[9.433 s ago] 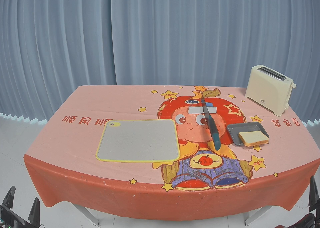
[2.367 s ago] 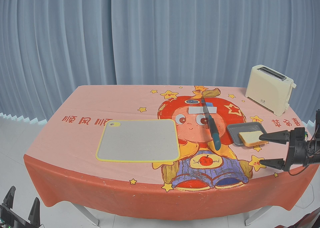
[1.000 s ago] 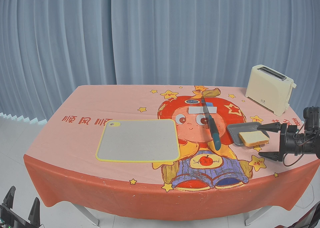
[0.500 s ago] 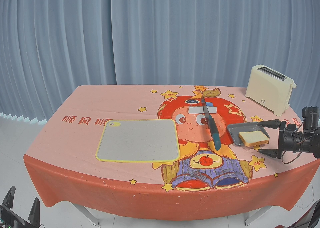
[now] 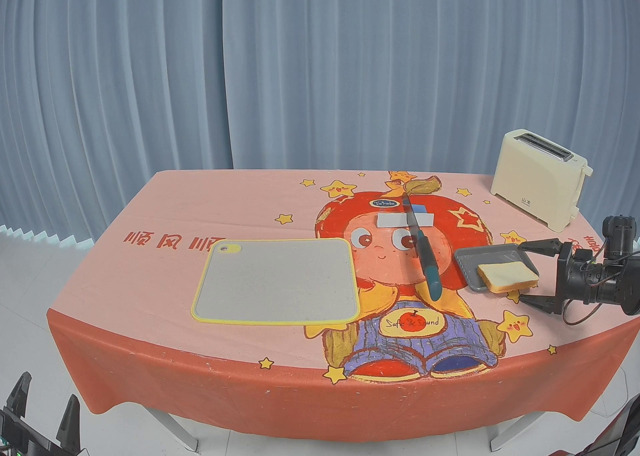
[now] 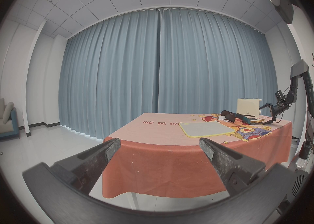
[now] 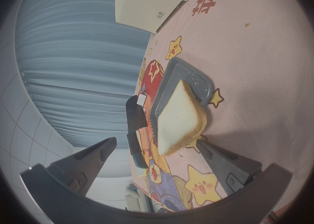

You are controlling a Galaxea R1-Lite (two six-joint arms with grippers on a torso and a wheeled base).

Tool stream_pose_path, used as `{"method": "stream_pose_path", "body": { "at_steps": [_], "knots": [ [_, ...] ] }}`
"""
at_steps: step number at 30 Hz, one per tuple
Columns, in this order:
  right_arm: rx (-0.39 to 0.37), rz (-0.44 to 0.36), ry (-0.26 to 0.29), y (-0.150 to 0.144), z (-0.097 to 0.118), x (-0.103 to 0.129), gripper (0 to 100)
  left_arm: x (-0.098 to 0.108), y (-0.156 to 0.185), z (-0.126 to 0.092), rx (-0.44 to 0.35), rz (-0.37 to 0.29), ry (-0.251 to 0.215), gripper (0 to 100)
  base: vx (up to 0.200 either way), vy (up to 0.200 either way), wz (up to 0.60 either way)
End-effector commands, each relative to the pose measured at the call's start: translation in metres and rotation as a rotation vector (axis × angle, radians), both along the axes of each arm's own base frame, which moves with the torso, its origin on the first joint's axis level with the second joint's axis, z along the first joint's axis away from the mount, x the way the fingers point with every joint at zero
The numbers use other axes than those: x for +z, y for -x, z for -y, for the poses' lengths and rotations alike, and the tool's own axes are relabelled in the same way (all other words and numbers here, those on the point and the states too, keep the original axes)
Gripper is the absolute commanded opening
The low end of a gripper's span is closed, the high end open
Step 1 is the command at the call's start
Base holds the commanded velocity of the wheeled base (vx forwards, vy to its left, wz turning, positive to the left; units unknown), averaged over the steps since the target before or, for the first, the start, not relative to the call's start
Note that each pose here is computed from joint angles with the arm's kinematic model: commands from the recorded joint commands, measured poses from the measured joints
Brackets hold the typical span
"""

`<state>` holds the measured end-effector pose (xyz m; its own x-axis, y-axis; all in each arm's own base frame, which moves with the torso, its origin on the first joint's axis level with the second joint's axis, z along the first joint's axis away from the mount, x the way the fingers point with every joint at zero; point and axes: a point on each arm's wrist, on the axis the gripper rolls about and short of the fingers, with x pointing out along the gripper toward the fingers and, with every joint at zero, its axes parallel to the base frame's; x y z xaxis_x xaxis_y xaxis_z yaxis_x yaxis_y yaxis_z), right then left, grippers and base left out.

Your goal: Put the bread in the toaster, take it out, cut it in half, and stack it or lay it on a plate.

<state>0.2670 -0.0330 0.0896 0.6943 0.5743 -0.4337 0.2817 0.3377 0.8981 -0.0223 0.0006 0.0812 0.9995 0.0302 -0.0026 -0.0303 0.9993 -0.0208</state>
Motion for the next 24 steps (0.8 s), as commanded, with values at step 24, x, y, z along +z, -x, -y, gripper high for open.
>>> {"method": "stream_pose_path", "body": {
  "at_steps": [24],
  "knots": [
    [-0.048,-0.023,-0.04,-0.012,0.008,-0.001,100,-0.005,-0.001,0.0,0.0,-0.019,0.001,100,0.0,0.0,0.0]
  ]
}}
